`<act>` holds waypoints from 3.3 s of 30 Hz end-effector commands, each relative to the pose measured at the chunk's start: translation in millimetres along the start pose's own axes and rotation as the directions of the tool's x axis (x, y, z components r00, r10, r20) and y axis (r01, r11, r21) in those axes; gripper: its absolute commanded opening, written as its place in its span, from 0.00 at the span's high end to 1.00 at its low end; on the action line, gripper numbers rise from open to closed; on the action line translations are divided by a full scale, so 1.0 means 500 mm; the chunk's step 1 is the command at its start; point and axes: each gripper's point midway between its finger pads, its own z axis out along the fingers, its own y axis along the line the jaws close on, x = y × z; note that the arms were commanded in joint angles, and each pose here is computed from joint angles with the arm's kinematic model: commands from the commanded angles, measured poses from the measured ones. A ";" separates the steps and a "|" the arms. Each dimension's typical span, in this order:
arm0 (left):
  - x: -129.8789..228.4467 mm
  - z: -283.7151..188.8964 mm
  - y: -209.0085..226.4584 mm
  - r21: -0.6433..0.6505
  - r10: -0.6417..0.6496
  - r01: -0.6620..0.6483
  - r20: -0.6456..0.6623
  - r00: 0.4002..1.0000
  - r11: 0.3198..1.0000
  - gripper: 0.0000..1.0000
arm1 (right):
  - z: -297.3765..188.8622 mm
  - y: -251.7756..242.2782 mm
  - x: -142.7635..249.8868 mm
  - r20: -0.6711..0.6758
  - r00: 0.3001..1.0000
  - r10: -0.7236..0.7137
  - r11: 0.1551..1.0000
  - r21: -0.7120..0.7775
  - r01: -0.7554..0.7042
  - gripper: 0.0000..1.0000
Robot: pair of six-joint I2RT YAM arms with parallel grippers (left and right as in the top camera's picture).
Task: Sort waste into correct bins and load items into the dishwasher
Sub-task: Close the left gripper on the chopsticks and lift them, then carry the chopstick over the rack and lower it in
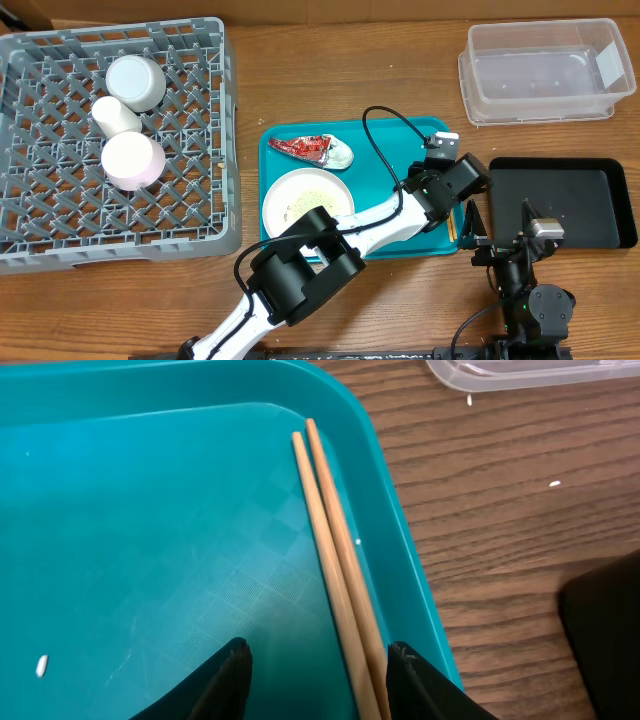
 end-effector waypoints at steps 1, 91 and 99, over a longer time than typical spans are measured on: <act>0.022 0.022 0.011 -0.036 -0.010 0.010 -0.004 1.000 0.999 0.53 | 0.001 -0.003 0.006 -0.001 1.000 0.003 1.000 0.006 -0.003 0.00; -0.285 -0.202 0.902 -0.420 -0.010 -0.108 -0.271 0.963 0.901 0.96 | 0.001 -0.003 0.006 -0.001 1.000 0.003 1.000 0.006 -0.003 0.00; -0.260 -0.190 0.954 -0.461 -0.078 -0.064 -0.282 0.956 0.885 0.90 | 0.001 -0.003 0.006 -0.001 1.000 0.003 1.000 0.006 -0.003 0.00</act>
